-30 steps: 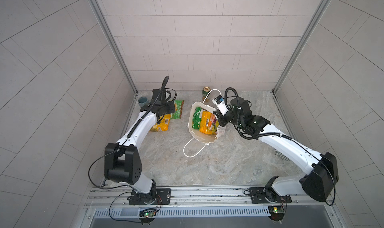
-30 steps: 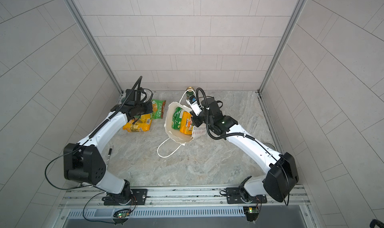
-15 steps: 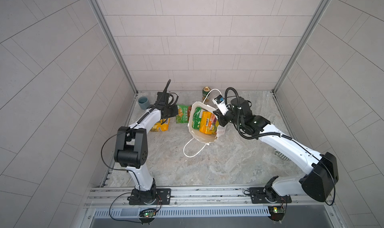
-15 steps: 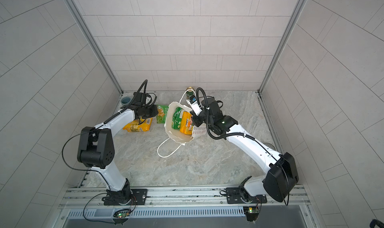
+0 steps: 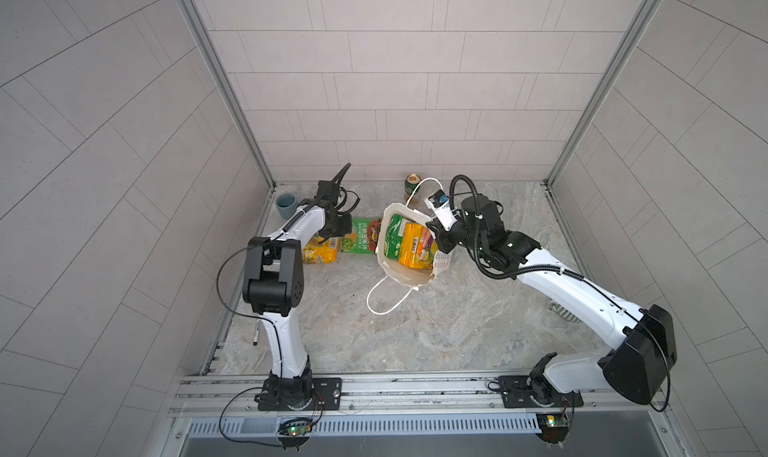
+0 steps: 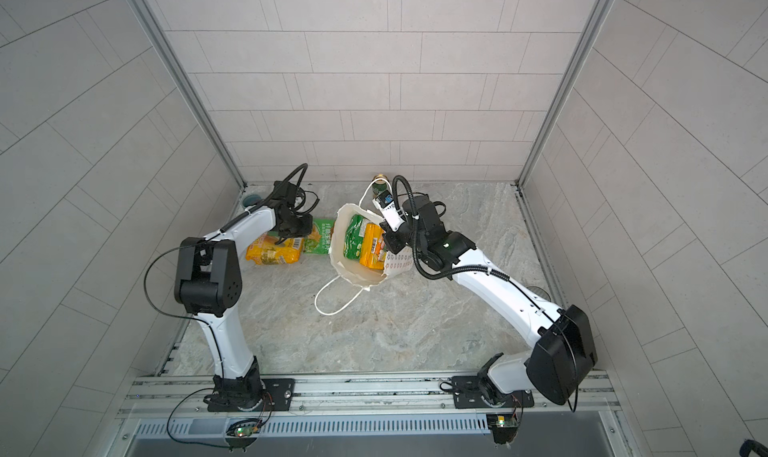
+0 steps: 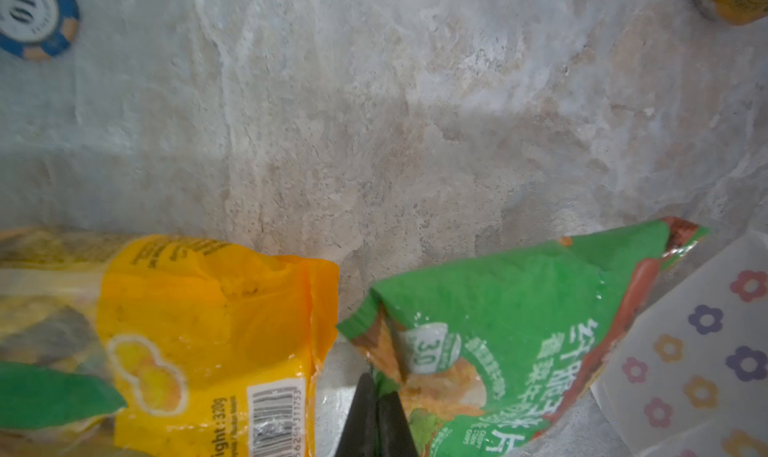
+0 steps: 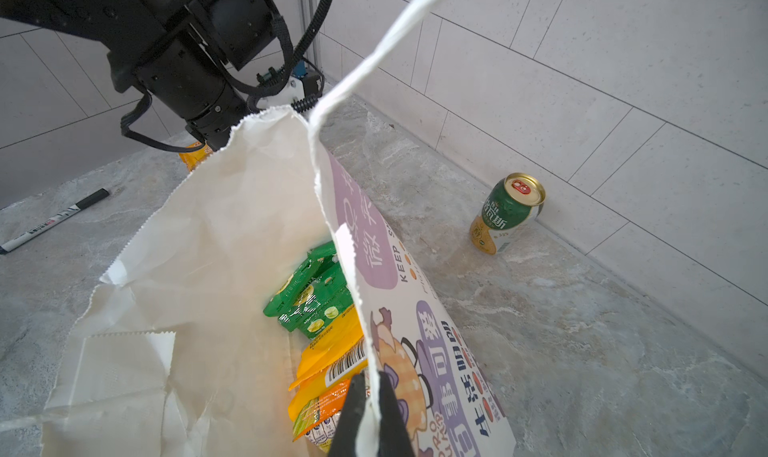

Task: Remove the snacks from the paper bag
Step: 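Carry the green packet beside the yellow packet and lower it to the table, then release the green packet on the table with the left gripper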

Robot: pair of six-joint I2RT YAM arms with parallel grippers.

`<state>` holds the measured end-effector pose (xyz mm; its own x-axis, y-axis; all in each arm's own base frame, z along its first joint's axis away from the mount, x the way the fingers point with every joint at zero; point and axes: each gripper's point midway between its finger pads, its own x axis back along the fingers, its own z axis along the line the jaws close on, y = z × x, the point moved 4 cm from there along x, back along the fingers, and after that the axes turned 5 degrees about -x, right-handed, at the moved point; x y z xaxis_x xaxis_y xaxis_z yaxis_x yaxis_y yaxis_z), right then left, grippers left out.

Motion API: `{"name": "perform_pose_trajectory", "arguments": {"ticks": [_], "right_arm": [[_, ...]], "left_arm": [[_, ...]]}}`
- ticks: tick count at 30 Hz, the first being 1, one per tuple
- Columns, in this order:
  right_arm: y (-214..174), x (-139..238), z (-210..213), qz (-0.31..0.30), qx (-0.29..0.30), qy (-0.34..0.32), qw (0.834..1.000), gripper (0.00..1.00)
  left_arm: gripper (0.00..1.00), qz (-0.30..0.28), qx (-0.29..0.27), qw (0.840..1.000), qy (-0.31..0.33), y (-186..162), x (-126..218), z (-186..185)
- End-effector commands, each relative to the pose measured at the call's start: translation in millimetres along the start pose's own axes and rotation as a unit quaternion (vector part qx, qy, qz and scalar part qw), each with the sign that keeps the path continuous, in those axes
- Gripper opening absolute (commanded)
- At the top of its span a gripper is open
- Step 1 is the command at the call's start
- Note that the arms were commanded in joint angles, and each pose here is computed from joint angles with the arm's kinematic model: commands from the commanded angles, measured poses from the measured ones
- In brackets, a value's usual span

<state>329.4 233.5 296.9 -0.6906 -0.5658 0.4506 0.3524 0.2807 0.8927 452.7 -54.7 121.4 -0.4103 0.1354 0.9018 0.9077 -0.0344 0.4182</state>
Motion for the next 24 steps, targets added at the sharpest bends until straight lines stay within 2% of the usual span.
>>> {"name": "perform_pose_trajectory", "arguments": {"ticks": [1,12,17,24], "right_arm": [[-3.9,0.5,-1.7,0.004,-0.006,-0.001,1.0,0.0],[-4.6,-1.1,-1.0,0.004,-0.008,0.002,1.0,0.0],[-4.0,-1.8,-0.7,0.005,-0.009,0.003,1.0,0.0],[-4.0,-2.3,0.0,0.006,-0.01,0.005,1.0,0.01]], "left_arm": [[0.04,0.038,-0.038,0.998,0.028,-3.6,2.5,7.8],[0.07,0.075,-0.06,0.994,0.043,-7.3,-0.4,4.5],[0.13,0.076,-0.056,0.994,0.047,-8.0,-1.6,4.4],[0.15,0.074,-0.05,0.995,0.05,-6.5,-3.3,5.2]]}}
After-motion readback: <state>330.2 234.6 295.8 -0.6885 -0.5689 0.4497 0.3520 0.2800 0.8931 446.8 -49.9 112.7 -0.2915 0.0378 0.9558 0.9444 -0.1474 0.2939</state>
